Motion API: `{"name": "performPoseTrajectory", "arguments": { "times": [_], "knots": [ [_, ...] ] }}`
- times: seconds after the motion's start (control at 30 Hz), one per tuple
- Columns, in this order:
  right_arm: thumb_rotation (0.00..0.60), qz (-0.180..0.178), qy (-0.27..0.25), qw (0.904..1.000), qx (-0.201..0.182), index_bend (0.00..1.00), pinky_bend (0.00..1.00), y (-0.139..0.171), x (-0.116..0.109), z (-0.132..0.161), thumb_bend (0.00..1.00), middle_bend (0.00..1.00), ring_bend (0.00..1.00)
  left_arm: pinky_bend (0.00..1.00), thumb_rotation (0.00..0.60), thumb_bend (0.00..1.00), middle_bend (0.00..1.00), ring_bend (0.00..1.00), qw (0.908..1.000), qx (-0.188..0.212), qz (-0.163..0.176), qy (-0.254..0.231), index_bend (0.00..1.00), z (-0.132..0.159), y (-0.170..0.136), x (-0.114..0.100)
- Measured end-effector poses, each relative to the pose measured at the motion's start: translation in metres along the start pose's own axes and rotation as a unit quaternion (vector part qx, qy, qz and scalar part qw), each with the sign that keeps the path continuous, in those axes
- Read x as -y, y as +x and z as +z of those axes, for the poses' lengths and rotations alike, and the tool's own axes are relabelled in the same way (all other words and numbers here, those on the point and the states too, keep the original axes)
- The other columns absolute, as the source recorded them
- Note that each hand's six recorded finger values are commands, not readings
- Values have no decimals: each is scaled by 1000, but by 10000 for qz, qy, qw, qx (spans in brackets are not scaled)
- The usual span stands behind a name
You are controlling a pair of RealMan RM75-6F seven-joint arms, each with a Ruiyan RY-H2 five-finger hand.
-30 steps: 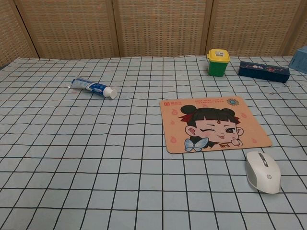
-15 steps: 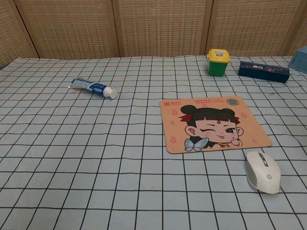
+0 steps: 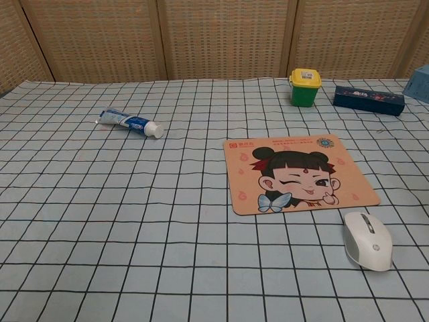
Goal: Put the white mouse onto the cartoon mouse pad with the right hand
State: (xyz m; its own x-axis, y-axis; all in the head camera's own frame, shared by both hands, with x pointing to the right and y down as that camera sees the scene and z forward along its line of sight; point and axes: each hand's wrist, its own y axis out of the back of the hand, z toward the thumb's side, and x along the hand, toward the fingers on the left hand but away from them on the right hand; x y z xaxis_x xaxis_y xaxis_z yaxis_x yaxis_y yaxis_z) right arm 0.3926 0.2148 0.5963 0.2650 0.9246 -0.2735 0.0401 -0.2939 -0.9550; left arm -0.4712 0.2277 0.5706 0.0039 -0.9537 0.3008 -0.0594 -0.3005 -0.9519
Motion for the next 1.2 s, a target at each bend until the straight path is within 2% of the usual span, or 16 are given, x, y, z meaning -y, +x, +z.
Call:
{"name": "performPoseTrajectory", "arguments": {
  "times": [0.17,0.27,0.4,0.53,0.7,0.9,1.2],
  "knots": [
    [600,3,26,9998,-174,157,0,-4,-1,1,132,6,0,0,600,41,0,0,10000,-3,-12,26,0,0,1,2],
    [600,14,51,9990,-450,213,3,-9,-2,3,132,41,0,0,600,41,0,0,10000,-7,-21,53,0,0,1,3],
    [600,97,23,9948,-1017,285,44,-17,-3,10,132,107,0,0,600,41,0,0,10000,-16,-16,92,0,0,3,5],
    [600,302,115,9845,-1723,290,50,-27,0,23,132,112,0,0,600,41,0,0,9999,-13,-14,121,0,1,4,7],
    [600,661,378,9707,-2281,290,52,-32,15,41,132,114,0,0,600,41,0,0,9999,-9,-35,153,0,1,5,10],
    [600,1065,602,9543,-2726,282,51,-39,36,62,133,114,0,0,600,41,0,0,9999,-25,-30,121,0,0,5,10],
    [600,1426,816,9312,-3253,262,47,-39,58,88,134,114,0,0,600,41,0,0,9998,-152,-68,74,0,-8,10,11]
  ]
}}
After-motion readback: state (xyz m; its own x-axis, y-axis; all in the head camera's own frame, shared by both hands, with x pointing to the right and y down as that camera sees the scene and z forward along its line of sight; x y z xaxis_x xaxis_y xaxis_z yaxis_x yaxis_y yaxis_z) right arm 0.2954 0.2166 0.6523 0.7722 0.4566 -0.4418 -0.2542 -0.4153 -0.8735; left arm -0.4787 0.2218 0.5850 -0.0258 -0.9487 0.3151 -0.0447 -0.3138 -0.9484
